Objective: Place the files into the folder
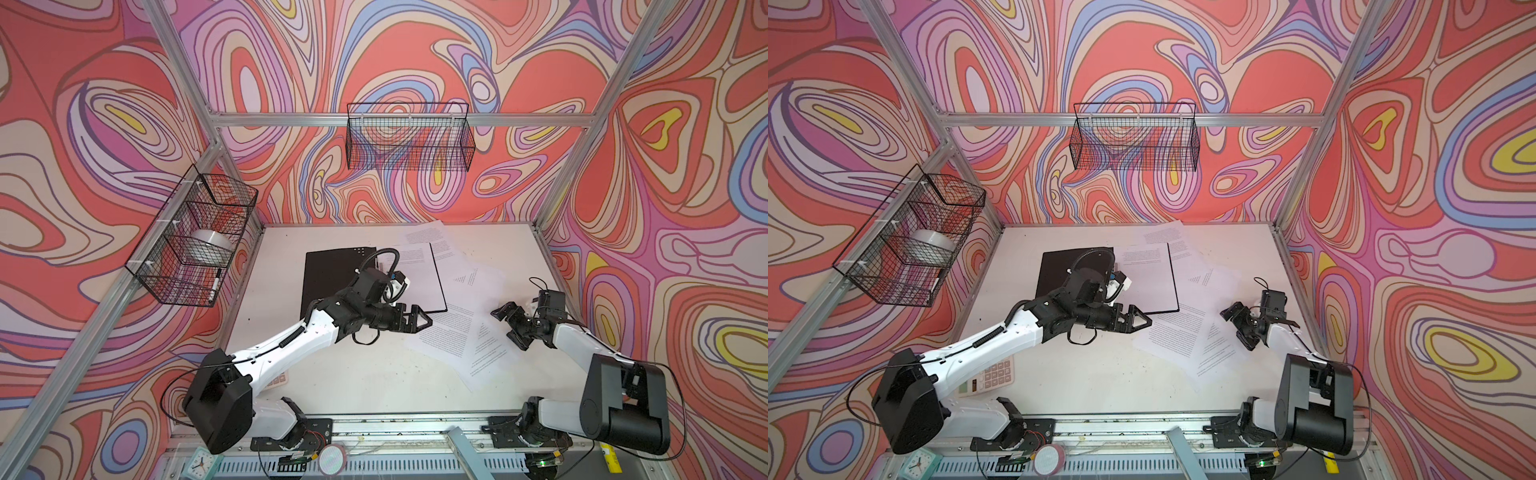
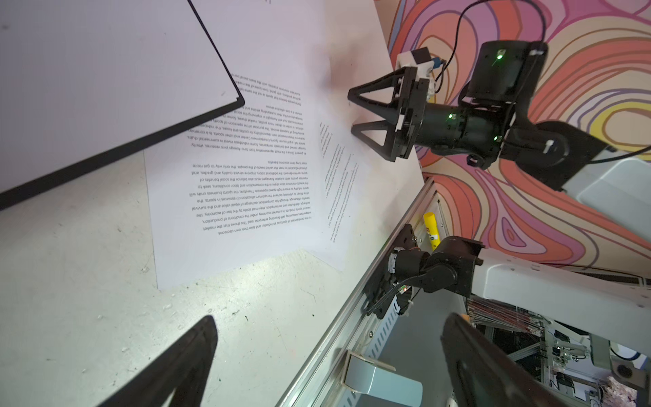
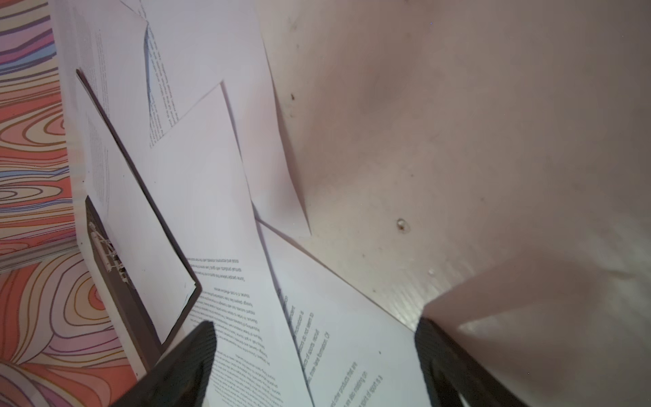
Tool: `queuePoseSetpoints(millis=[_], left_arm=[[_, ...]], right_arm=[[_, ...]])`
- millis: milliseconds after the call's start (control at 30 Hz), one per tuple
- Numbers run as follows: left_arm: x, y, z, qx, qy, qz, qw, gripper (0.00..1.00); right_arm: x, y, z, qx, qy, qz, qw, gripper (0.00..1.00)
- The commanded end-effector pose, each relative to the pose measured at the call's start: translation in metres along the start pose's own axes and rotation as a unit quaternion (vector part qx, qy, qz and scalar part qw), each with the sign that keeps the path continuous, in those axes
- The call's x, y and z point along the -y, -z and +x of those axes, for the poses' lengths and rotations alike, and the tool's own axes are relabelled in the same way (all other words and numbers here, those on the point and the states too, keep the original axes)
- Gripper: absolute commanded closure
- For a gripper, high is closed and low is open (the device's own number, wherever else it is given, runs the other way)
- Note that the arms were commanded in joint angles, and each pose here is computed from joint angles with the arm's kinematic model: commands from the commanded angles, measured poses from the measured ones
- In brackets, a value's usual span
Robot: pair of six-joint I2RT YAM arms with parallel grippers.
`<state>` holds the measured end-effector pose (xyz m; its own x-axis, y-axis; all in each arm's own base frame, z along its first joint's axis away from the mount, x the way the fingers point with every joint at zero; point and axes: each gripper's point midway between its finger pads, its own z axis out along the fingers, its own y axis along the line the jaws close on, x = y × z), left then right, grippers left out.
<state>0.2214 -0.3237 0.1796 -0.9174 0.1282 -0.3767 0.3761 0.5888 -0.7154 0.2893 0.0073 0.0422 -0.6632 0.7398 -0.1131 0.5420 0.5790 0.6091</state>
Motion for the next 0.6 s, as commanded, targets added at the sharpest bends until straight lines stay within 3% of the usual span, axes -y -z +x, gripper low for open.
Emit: queuePoseSetpoints(millis=[0,333,467,567], left_arm=[[0.010,-0.020,-0.005,0.012,-0.009,0.014,1.000,0.00],[0.029,-0.112,0.016,-0.062,-0.004,0.039,0.997,0.01],[0.021,-0.132,0.015,-0.070,0.009,0.035,0.997,0.01],[0.012,-0.142,0.017,-0.077,0.016,0.023,0.997,0.02]], right_arm=[[0.018,-0.004,0.039,-0.068,-0.035,0.013,0.997,0.08],[0.008,0.008,0.054,-0.088,-0.019,-0.005,0.996,0.11],[0.022,0.028,0.034,-0.036,0.008,0.078,0.996,0.09],[0.035,0.036,0.030,-0.014,-0.022,0.124,0.992,0.09]])
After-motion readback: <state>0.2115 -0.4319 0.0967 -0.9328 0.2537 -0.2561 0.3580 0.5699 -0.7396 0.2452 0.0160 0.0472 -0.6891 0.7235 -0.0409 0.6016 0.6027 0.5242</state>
